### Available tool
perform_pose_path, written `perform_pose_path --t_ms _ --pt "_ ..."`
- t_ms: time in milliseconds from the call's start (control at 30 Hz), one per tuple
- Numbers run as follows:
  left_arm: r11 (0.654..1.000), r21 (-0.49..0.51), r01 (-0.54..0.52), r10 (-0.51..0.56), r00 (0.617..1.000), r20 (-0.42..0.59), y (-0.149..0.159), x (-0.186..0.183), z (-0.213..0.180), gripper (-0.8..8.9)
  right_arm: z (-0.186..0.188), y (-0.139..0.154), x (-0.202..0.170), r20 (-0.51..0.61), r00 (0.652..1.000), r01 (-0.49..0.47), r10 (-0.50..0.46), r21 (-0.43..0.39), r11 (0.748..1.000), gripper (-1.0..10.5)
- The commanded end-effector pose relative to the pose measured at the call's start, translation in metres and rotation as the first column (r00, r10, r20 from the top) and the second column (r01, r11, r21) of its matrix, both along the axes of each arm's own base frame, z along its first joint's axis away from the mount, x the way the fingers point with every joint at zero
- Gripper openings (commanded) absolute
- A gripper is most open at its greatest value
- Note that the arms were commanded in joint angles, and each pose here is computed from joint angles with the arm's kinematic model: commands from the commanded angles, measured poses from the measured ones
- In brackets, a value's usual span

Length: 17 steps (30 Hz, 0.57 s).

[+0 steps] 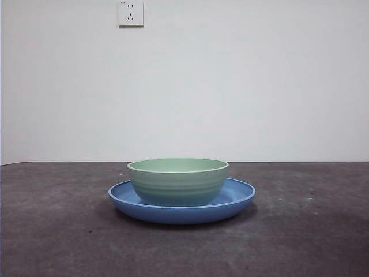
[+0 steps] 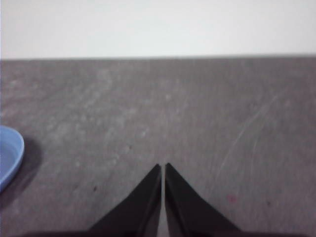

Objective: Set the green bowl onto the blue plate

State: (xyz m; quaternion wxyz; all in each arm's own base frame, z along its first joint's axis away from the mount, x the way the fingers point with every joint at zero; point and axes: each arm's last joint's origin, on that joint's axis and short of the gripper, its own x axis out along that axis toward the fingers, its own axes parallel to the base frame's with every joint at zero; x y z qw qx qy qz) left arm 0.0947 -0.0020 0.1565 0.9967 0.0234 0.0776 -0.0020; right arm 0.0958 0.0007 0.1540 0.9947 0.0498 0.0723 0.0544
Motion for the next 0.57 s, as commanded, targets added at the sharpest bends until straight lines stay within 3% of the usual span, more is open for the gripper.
perform_pose_path --t_ms 33,567 --pt "1.000 -0.001 -0.006 0.006 1.000 -0.024 0.0002 0.0008 -0.0072 0.19 -0.0038 -0.0001 -0.0001 -0.029 1.000 0.007 -0.006 0.025 1.000 0.1" --pt "1.000 -0.001 -0.006 0.006 1.000 -0.024 0.0002 0.0008 -0.0072 0.19 -0.0019 0.0000 0.0001 -0.014 1.000 0.006 -0.006 0.048 0.999 0.1"
